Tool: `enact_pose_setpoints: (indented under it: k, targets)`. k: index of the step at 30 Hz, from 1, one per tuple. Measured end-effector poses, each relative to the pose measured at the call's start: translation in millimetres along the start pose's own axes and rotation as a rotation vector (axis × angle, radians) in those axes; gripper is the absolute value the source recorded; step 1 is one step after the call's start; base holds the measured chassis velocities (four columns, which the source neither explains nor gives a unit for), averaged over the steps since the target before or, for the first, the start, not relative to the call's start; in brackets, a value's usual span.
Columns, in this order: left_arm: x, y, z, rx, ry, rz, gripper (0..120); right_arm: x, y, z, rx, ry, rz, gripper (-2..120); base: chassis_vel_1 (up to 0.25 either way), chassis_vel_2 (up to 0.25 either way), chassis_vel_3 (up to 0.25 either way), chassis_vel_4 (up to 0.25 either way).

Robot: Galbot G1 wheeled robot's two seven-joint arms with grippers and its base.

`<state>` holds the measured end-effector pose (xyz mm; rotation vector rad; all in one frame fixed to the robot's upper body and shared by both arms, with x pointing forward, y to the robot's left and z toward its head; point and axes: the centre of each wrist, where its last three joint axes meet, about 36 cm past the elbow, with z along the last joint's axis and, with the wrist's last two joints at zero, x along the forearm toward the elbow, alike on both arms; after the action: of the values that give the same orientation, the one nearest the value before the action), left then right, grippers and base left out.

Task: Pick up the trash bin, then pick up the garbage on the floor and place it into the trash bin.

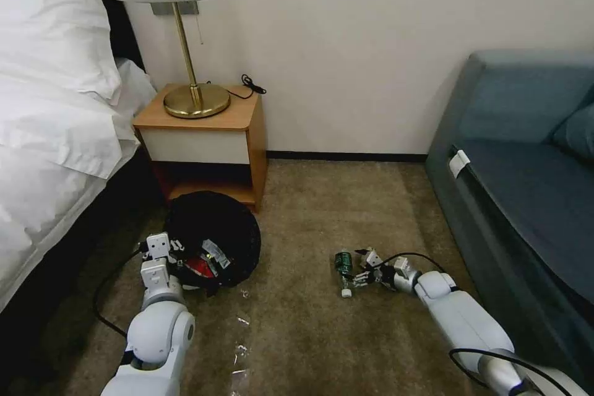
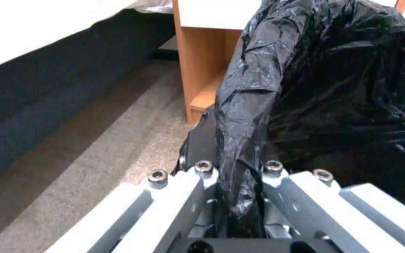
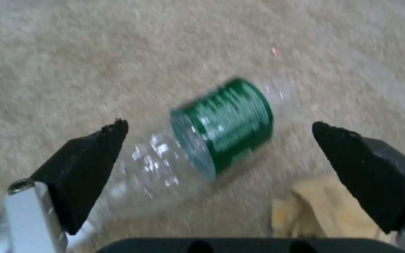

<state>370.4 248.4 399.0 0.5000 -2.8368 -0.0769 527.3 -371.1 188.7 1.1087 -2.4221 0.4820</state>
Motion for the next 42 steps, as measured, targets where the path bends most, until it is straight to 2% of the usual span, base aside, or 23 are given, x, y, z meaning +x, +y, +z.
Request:
enact_pose_setpoints:
  k: [6,26,32,33,36,39,42]
  targets:
    - [1.4,3.3,-3.6,-0.007,-0.011,0.0,3,0.3,0.5,10.5,-0.042,0.018,0.048,100,0.0,0.0,0.0,0.0]
    - [9.6,8.9,-3.4,-0.011,-0.016,-0.005,3,11.8,5.6,40.2,-0.145,0.114,0.219,99,0.0,0.0,0.0,0.0]
    - [10.0,7.6,-3.4,-0.009,-0.017,-0.003,3,17.1,11.7,49.9,-0.165,0.127,0.26,81,0.0,0.0,0.0,0.0]
    - [10.0,7.6,-3.4,-0.009,-0.017,-0.003,3,17.1,11.7,49.9,-0.165,0.127,0.26,81,0.0,0.0,0.0,0.0]
    - [9.8,6.9,-4.0,-0.009,-0.019,-0.003,3,15.8,12.7,48.7,-0.173,0.117,0.268,64,0.0,0.0,0.0,0.0]
    - [9.8,6.8,-4.0,-0.009,-0.02,-0.003,3,14.8,13.2,48.2,-0.175,0.115,0.268,59,0.0,0.0,0.0,0.0]
    - [9.4,6.9,-3.6,-0.009,-0.02,-0.003,3,13.2,13.3,46.9,-0.174,0.113,0.268,46,0.0,0.0,0.0,0.0]
